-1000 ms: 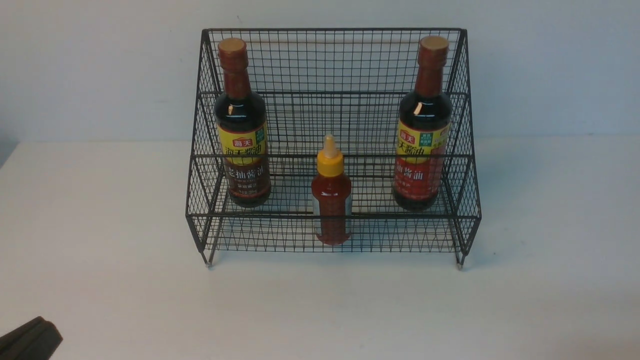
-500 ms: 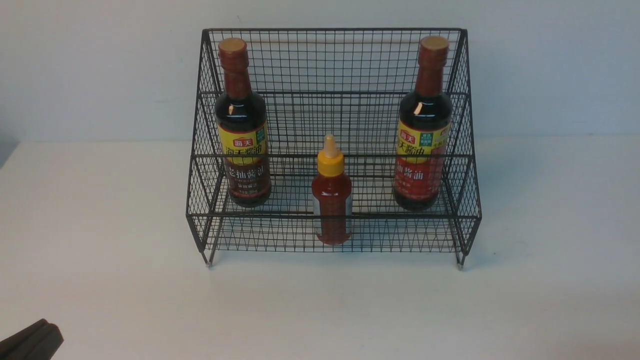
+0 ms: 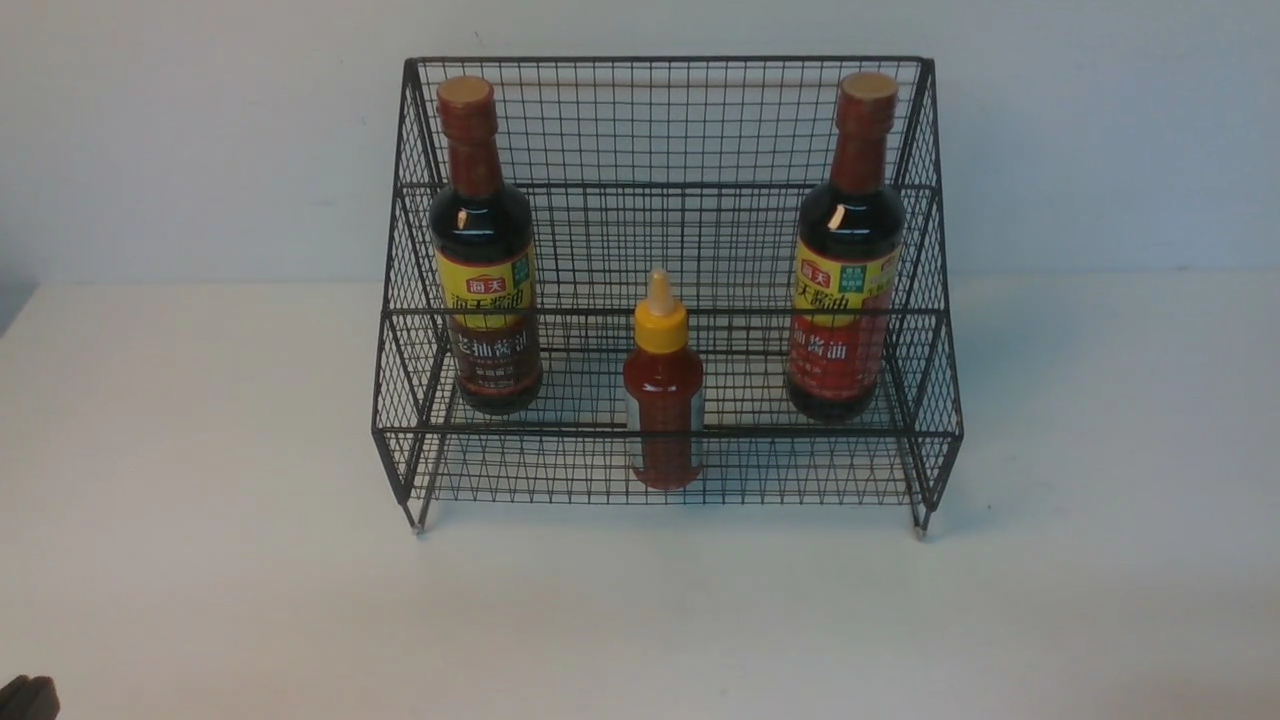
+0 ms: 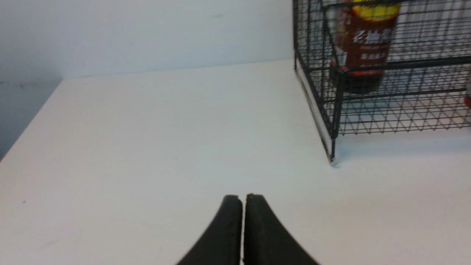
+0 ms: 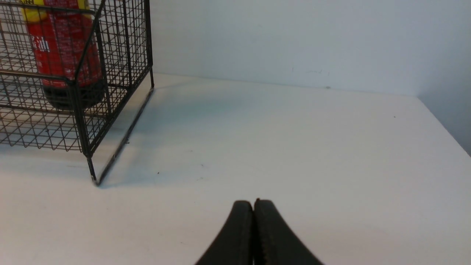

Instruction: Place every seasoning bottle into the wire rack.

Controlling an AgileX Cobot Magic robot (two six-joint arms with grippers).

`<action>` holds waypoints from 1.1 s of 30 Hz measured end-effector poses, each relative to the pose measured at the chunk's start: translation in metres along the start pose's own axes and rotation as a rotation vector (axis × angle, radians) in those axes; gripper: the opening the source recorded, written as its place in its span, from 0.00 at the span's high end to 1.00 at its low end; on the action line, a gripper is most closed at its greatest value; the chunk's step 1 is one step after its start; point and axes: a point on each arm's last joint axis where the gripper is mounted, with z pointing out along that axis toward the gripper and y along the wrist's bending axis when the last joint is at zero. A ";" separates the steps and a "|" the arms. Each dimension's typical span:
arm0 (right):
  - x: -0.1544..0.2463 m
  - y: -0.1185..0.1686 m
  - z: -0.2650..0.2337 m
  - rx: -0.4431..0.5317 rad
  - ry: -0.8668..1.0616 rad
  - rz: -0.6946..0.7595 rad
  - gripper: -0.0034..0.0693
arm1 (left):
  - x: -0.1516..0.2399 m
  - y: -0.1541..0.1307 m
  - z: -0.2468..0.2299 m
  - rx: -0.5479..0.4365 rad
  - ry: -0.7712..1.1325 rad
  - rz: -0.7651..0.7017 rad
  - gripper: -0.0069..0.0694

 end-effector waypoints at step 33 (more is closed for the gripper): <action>0.000 0.000 0.000 0.000 0.000 0.000 0.97 | 0.017 0.001 0.005 -0.023 0.056 0.005 0.92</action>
